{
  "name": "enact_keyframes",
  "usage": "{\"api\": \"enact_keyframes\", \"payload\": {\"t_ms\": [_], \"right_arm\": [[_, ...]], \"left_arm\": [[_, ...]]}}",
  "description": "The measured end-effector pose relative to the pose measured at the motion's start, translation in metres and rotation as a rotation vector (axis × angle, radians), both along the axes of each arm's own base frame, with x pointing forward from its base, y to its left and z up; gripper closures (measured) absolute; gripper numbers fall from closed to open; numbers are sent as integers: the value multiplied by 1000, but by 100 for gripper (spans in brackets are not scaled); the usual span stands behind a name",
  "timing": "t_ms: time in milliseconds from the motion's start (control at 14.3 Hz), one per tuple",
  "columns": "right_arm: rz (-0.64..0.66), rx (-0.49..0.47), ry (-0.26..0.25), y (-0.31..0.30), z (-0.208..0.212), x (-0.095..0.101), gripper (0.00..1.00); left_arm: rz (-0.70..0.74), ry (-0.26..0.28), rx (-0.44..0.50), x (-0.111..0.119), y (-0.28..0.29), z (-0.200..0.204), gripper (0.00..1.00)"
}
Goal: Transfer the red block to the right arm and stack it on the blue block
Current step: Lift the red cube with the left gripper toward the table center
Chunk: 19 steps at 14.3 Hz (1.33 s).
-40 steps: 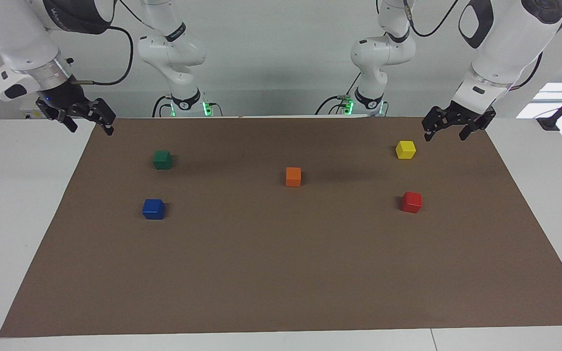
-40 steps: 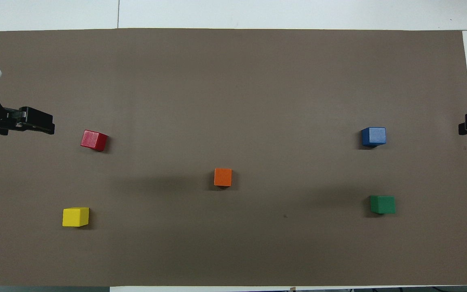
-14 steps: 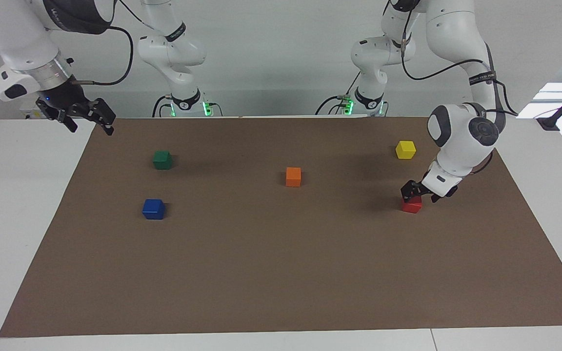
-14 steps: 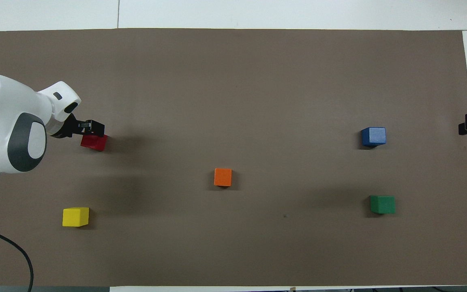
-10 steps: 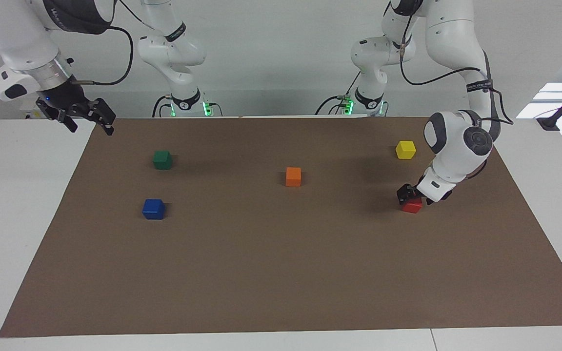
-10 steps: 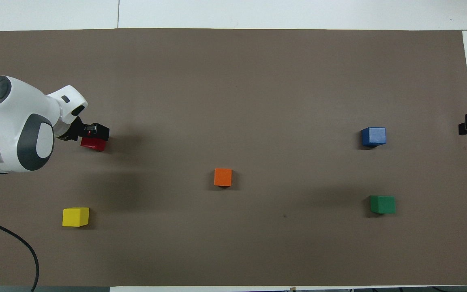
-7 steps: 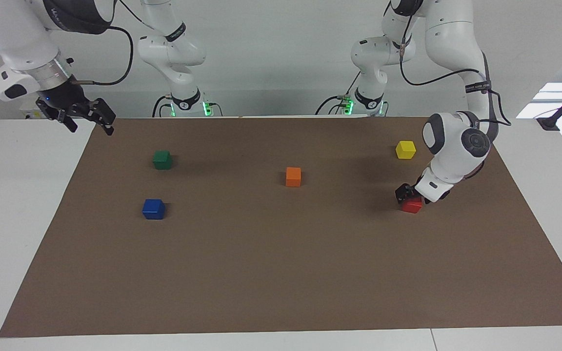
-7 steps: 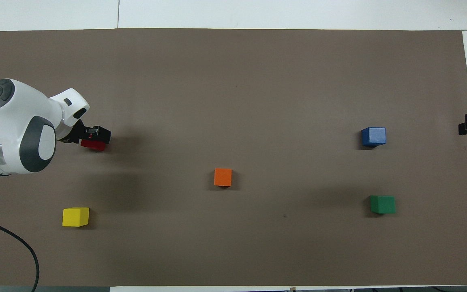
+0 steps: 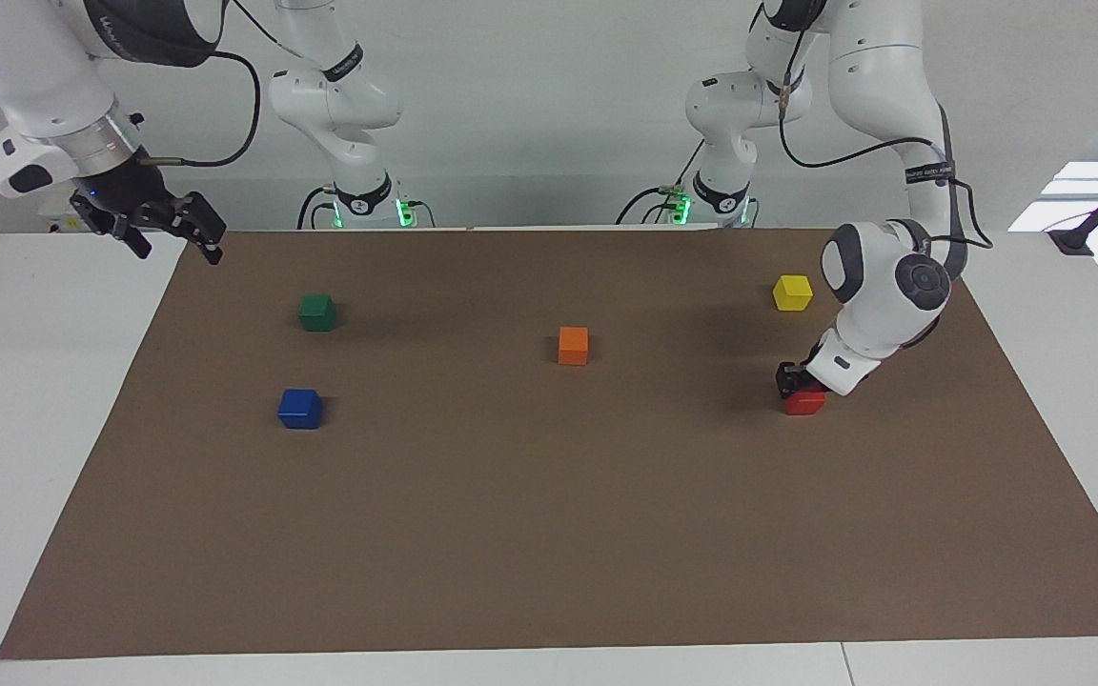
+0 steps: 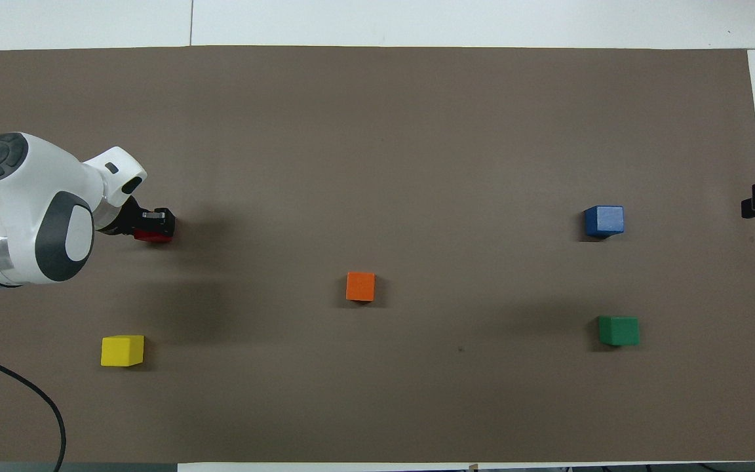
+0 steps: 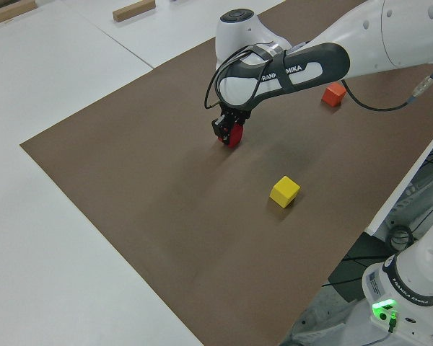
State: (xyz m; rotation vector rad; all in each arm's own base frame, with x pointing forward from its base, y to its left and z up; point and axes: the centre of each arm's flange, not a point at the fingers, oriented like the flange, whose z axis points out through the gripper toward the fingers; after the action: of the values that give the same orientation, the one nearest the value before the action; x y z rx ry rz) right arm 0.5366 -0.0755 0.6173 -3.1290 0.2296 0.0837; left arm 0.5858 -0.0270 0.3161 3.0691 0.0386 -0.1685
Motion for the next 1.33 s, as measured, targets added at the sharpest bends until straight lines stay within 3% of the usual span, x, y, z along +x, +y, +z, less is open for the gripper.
{"api": "enact_keyframes", "payload": {"t_ms": [349,837,1047,1326], "right_arm": [[0,0,0,0,0,0,0],[0,0,0,0,0,0,0],[0,0,0,0,0,0,0],[0,0,0,0,0,0,0]], "left_arm": [[247,125,-70,10,-21,82,46],[600,219,-268,-32,-111,205,46],[708,268,-263,-54,-164,225,46],[837,379,-286,-73,-208,234,46]]}}
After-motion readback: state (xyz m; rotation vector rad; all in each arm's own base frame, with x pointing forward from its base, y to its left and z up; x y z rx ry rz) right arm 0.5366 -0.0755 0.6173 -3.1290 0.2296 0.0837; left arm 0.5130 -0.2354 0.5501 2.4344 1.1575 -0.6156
